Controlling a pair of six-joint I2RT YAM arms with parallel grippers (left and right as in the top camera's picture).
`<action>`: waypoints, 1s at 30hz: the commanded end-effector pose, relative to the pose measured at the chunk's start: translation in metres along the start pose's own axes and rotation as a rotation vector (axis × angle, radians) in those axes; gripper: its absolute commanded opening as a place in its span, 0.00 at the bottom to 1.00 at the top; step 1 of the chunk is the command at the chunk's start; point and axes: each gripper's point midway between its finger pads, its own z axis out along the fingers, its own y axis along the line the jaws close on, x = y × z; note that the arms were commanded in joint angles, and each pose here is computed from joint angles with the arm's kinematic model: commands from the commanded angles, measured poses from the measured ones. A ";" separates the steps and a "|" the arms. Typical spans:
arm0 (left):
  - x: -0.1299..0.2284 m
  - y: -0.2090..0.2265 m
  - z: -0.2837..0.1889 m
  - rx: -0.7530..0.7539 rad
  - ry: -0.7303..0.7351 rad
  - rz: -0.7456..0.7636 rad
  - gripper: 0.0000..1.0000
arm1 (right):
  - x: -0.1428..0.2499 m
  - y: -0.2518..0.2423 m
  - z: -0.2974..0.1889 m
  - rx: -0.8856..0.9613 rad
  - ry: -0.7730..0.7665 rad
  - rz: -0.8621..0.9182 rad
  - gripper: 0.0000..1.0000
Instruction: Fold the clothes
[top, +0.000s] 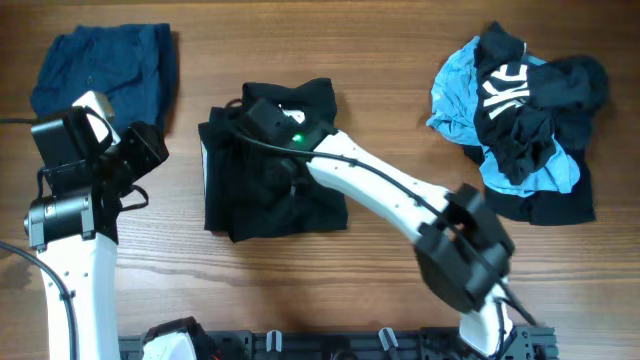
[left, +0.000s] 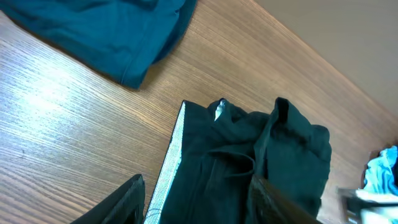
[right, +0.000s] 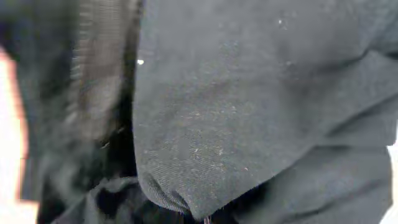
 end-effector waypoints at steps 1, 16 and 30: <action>-0.002 0.002 0.003 -0.009 0.005 -0.010 0.54 | 0.000 0.030 -0.056 -0.173 -0.008 -0.058 0.05; -0.013 0.007 0.006 -0.040 -0.038 -0.005 0.54 | 0.084 0.087 -0.052 -0.281 0.147 -0.195 0.70; -0.002 -0.001 0.011 -0.028 0.002 0.028 0.52 | -0.018 -0.046 -0.115 -0.272 0.049 0.112 1.00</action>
